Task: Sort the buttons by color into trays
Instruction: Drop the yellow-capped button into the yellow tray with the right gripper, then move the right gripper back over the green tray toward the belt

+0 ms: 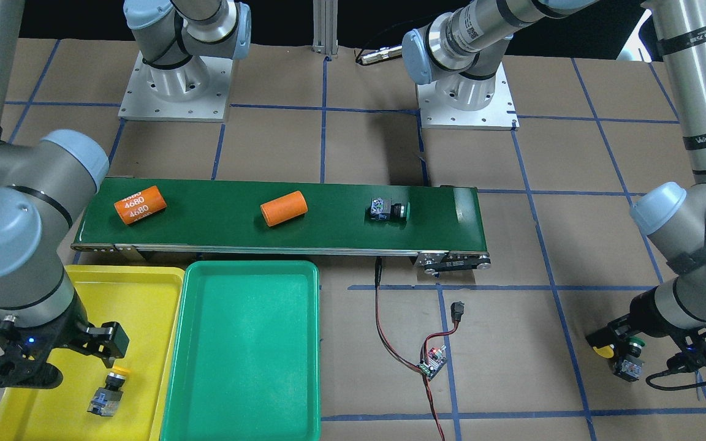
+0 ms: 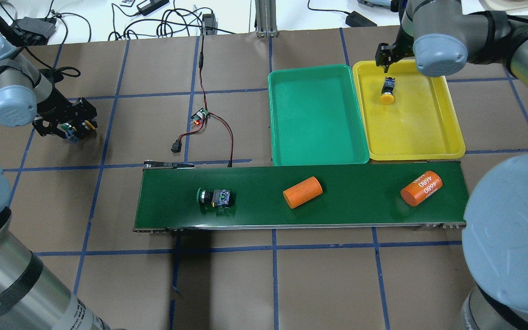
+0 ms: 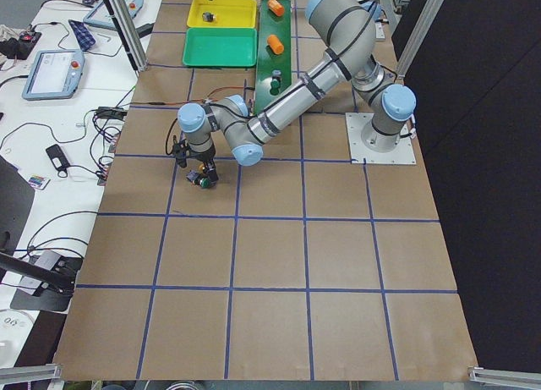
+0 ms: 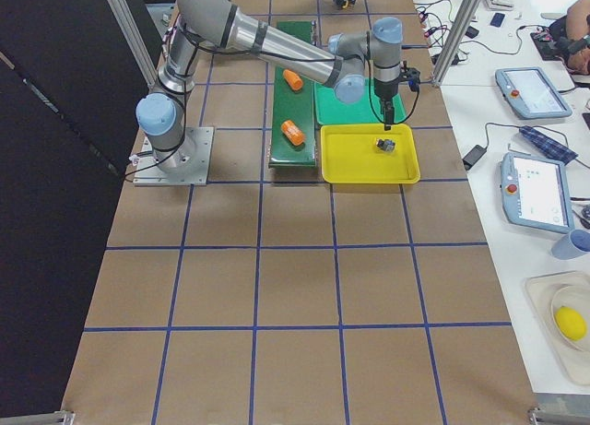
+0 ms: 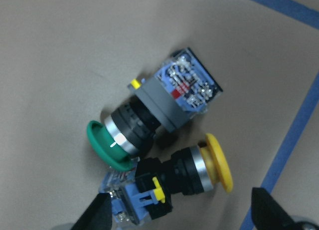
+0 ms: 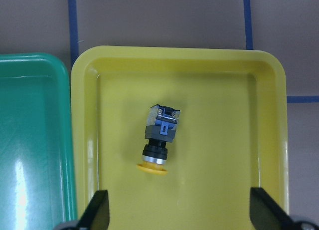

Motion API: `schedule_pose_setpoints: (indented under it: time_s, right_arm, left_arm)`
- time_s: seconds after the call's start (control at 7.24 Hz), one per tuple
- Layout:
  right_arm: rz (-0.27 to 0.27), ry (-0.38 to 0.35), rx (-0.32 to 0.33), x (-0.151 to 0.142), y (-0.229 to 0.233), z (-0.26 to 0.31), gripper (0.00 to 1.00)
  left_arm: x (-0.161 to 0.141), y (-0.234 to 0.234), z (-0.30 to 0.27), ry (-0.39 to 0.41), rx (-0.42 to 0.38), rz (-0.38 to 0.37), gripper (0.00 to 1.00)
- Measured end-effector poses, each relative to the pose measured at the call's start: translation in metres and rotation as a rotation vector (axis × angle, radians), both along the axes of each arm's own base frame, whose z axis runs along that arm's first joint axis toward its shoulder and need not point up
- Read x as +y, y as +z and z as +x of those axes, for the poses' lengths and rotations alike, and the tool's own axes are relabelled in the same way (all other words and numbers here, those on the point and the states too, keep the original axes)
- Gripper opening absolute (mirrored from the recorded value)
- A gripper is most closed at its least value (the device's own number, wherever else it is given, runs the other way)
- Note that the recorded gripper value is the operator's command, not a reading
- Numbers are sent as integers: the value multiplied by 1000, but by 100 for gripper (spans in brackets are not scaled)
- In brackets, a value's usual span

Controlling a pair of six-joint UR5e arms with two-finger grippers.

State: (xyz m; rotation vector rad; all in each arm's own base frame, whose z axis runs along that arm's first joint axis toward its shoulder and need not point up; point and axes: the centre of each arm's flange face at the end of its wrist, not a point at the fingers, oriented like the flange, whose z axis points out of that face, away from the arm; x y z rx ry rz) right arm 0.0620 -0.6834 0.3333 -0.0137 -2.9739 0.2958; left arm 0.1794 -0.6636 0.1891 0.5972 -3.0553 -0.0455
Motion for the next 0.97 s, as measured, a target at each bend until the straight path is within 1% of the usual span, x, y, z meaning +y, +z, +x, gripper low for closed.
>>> schedule_pose_setpoints:
  time_s: [0.14, 0.28, 0.41, 0.55, 0.69, 0.83, 0.97]
  right_arm:
    - [-6, 14, -1, 18, 37, 15, 100]
    - [-30, 52, -2, 34, 68, 43, 100]
    - [-37, 95, -5, 46, 78, 74, 100]
    - [-17, 125, -7, 54, 75, 98, 100]
    - [18, 140, -9, 65, 77, 112, 100]
    - [57, 138, -11, 74, 77, 118, 100]
    - [79, 131, -12, 78, 77, 120, 100]
  left_arm:
    - [-4, 7, 2, -3, -6, -14, 100]
    - [-7, 14, 2, -4, -11, -30, 100]
    - [-10, 18, 3, -3, -13, -39, 100]
    - [-10, 17, 3, -1, -11, -38, 100]
    - [-9, 14, 2, 1, -8, -33, 100]
    - [-7, 10, 2, 1, -7, -25, 100]
    - [-5, 4, 1, -1, -6, -12, 100]
